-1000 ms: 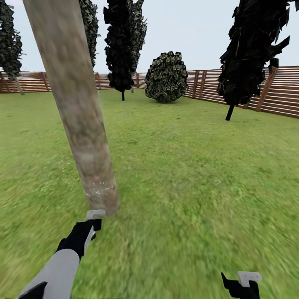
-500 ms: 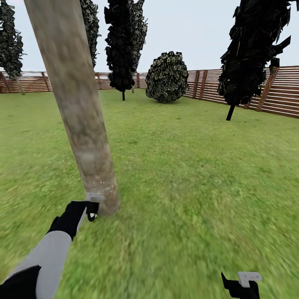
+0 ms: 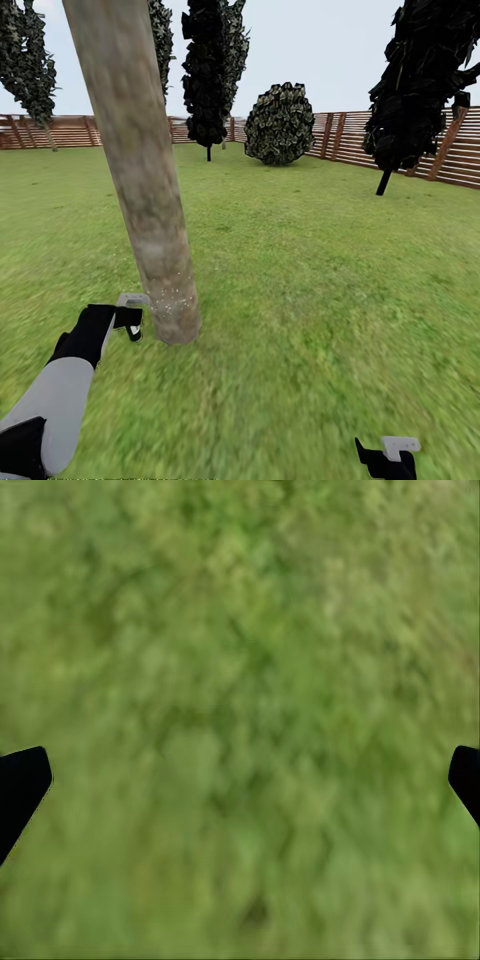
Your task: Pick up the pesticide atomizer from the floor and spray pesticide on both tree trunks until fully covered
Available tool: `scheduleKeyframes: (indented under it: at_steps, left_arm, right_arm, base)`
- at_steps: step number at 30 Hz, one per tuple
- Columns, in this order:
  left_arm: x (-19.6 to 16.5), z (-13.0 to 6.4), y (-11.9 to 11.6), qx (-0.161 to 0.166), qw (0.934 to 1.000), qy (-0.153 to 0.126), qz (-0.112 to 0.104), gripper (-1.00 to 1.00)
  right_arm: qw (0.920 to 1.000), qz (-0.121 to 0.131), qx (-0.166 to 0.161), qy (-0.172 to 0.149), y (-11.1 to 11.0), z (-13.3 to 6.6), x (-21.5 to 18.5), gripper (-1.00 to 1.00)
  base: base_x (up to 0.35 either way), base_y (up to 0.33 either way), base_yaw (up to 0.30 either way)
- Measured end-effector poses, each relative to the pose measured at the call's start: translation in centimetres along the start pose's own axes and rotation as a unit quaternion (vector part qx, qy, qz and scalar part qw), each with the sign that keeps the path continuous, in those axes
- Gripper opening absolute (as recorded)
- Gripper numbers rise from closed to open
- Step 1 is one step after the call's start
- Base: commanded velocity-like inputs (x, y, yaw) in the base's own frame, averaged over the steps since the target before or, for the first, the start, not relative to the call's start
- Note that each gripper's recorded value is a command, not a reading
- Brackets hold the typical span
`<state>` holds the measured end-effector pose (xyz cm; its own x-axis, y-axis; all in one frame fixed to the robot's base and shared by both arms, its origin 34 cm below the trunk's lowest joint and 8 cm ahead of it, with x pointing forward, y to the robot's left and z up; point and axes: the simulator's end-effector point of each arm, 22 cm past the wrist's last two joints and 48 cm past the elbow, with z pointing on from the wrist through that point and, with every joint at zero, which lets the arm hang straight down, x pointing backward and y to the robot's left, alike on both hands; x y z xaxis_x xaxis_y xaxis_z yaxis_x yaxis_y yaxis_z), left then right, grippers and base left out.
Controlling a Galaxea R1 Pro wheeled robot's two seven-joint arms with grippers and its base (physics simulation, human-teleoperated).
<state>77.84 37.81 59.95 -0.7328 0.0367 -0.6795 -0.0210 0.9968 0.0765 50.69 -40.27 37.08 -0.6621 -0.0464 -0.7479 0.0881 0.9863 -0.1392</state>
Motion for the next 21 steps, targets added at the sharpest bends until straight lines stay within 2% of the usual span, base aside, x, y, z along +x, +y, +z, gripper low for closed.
scheduleKeyframes:
  at_steps: [2,3,6,18,21]
  left_arm:
    - [-0.6,-0.5,0.6,-0.007,1.0000,-0.003,-0.001,-1.00]
    - [-1.8,-1.3,1.8,-0.017,0.9997,-0.015,-0.004,-1.00]
    - [-3.2,-2.1,2.1,-0.022,0.9993,-0.031,-0.004,-1.00]
    - [-3.0,-2.0,1.4,-0.020,0.9994,-0.026,-0.005,-1.00]
    - [-2.9,-2.0,1.4,-0.021,0.9995,-0.025,-0.005,-1.00]
  right_arm:
    - [1.0000,0.000,0.000,0.000,0.0,0.0,0.0,1.00]
    - [1.0000,0.000,0.000,0.000,0.0,0.0,0.0,1.00]
    - [1.0000,0.000,0.000,0.000,0.0,0.0,0.0,1.00]
    - [1.0000,0.000,0.000,0.000,0.0,0.0,0.0,1.00]
    - [1.0000,0.000,0.000,0.000,0.0,0.0,0.0,1.00]
  base:
    - [0.000,0.000,0.036]
    - [0.000,0.000,0.008]
    - [0.000,-0.140,0.003]
    - [0.000,-0.268,0.001]
    - [0.000,-0.274,0.131]
